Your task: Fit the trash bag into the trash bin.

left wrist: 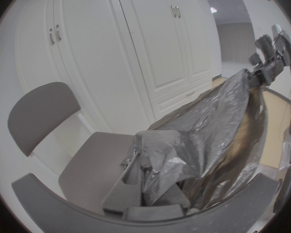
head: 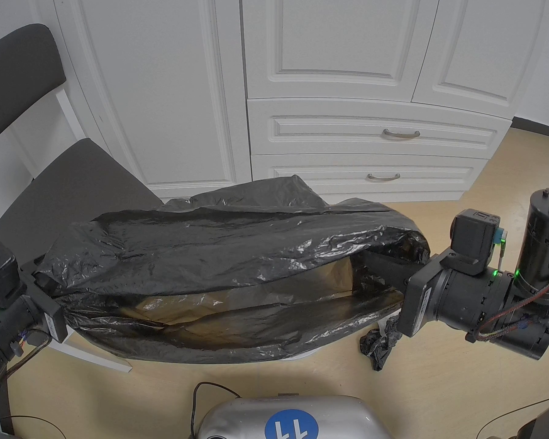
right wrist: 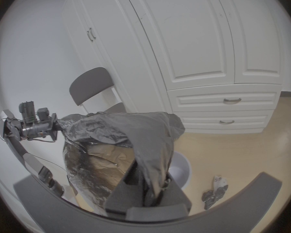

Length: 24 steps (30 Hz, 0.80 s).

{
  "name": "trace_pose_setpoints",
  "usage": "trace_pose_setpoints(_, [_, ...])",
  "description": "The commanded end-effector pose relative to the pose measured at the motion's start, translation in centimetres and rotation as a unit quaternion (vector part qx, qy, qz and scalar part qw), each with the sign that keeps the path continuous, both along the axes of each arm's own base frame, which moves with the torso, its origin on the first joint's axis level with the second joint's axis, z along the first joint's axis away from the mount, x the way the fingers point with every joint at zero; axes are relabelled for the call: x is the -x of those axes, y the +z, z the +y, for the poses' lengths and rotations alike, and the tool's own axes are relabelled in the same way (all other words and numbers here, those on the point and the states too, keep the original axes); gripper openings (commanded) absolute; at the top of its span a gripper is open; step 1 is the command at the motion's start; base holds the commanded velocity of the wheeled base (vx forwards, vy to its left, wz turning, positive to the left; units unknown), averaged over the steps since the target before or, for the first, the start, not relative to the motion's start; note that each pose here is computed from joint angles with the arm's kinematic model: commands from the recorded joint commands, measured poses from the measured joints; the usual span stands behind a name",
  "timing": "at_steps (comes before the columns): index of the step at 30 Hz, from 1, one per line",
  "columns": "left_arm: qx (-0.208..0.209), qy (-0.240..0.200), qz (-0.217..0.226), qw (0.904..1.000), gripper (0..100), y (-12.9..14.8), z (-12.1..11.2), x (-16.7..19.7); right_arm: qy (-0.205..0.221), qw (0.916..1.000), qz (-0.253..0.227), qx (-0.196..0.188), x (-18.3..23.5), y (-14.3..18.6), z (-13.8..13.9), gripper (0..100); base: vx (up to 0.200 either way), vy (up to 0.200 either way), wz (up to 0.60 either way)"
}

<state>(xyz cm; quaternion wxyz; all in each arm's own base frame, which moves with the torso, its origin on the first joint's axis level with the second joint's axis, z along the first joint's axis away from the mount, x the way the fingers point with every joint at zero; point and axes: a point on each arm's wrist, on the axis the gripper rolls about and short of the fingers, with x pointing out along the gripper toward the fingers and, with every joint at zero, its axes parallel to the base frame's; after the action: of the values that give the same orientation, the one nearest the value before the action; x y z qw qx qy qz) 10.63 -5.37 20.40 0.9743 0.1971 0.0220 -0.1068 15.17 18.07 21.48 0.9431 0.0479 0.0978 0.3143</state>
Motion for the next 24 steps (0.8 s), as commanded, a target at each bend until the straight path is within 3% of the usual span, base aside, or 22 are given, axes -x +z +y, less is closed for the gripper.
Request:
trace_pose_setpoints(1, [-0.024,0.035,0.005,0.9991,0,-0.4,0.1,-0.2,0.011,0.9997,0.021,0.006,-0.4,-1.0,0.8,0,0.000,0.000,0.00])
trace_pose_setpoints(24, [-0.034,0.044,0.003,0.9984,0,-0.4,0.1,-0.2,0.022,0.9993,0.030,0.000,0.1,-1.2,1.3,0,0.000,0.000,0.00])
